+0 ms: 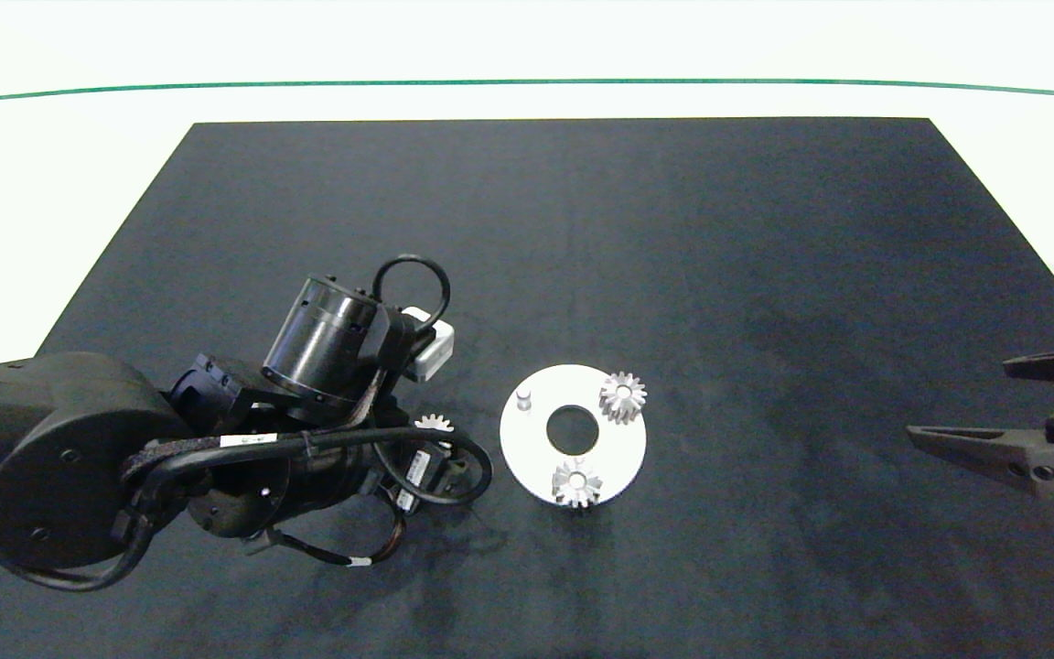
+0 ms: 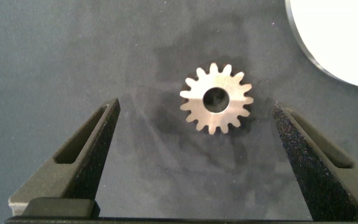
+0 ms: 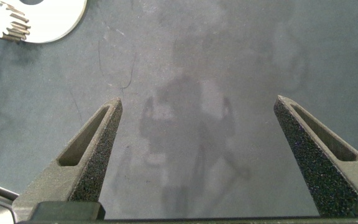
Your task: Install three planetary gears onto the carrier pins
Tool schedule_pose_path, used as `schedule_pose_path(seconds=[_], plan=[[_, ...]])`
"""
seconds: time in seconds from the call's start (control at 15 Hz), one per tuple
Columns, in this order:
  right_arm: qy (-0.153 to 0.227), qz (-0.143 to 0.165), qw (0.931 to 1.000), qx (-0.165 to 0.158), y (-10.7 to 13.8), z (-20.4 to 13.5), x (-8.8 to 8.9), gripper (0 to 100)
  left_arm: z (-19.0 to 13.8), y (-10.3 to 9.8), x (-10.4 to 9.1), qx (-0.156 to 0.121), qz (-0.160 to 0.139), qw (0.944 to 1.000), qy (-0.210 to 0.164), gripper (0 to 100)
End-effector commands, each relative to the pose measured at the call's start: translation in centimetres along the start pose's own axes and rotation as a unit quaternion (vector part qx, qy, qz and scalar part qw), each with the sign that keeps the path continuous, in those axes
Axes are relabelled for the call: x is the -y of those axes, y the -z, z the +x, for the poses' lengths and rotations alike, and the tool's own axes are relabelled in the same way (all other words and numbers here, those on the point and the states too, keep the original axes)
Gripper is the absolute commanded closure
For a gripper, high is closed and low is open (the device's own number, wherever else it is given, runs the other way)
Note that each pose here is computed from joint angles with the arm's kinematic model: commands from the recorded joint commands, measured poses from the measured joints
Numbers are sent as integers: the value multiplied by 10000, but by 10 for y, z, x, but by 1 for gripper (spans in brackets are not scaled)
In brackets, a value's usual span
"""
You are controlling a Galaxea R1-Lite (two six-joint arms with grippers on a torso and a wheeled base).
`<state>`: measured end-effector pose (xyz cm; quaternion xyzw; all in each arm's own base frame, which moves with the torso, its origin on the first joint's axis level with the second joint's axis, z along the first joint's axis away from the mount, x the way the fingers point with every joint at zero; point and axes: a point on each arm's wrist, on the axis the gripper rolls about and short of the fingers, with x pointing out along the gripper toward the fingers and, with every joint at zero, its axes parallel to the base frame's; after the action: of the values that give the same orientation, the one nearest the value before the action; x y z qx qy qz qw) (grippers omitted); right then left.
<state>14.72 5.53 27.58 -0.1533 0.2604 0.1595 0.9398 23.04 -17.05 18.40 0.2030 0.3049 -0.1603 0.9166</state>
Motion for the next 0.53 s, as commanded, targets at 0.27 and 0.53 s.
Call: schedule_pose_path(seconds=[0.27, 0.53], plan=[[-2, -9, 10000, -21, 0, 0, 0, 0, 14, 2, 6, 27, 8, 9999, -119, 9], [-2, -9, 10000, -21, 0, 0, 0, 0, 14, 2, 6, 20, 10, 9999, -118, 17]])
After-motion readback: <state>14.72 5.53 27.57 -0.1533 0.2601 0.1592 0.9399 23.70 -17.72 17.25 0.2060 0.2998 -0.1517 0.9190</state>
